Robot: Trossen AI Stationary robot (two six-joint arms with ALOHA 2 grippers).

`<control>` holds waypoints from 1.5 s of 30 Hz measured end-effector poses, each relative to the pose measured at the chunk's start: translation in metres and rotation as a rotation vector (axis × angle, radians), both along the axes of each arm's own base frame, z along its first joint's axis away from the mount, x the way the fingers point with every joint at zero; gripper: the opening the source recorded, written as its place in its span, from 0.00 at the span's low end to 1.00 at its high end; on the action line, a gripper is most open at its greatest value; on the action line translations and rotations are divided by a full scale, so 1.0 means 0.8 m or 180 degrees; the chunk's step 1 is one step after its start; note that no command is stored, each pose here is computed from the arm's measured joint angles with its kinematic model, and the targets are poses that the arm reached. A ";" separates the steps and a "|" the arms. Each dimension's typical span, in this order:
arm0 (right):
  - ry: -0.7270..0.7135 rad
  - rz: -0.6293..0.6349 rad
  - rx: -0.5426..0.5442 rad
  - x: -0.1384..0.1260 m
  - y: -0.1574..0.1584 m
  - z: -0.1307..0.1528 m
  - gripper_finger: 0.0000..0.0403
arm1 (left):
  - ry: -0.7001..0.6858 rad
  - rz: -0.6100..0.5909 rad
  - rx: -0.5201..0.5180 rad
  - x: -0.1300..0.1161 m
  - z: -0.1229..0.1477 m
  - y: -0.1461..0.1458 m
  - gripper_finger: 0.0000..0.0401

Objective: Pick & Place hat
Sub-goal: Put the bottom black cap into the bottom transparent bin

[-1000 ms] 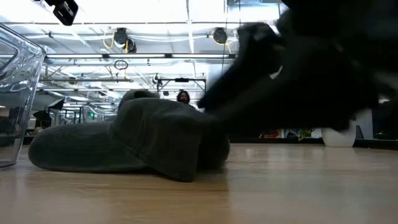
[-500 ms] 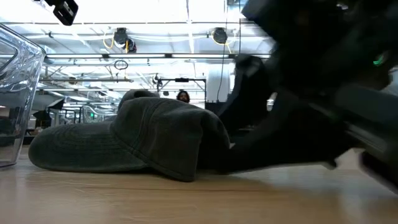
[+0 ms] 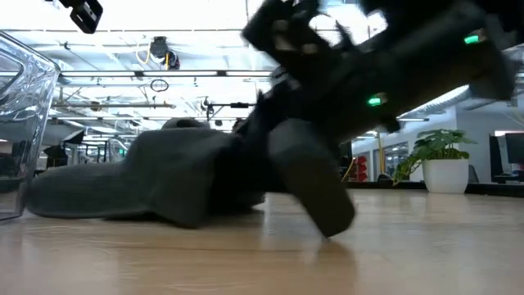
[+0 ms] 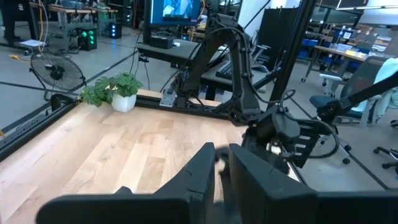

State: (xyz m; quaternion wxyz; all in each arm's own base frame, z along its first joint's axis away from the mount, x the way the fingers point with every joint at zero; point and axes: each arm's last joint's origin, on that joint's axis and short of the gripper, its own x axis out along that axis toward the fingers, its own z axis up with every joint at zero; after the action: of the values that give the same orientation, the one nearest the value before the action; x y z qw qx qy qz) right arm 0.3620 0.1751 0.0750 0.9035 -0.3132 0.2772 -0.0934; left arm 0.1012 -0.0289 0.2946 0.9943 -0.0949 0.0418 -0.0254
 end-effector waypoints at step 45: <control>-0.1371 -0.0765 -0.0661 -0.077 0.038 0.244 0.00 | 0.0035 -0.0502 -0.0520 0.053 -0.045 -0.026 0.14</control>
State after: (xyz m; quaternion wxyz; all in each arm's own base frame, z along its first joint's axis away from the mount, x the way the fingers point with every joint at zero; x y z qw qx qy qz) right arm 0.3000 0.2058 0.2700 0.8872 -0.3419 0.1026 -0.2925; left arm 0.1434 -0.0501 0.2582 0.9779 -0.1722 0.0523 -0.1063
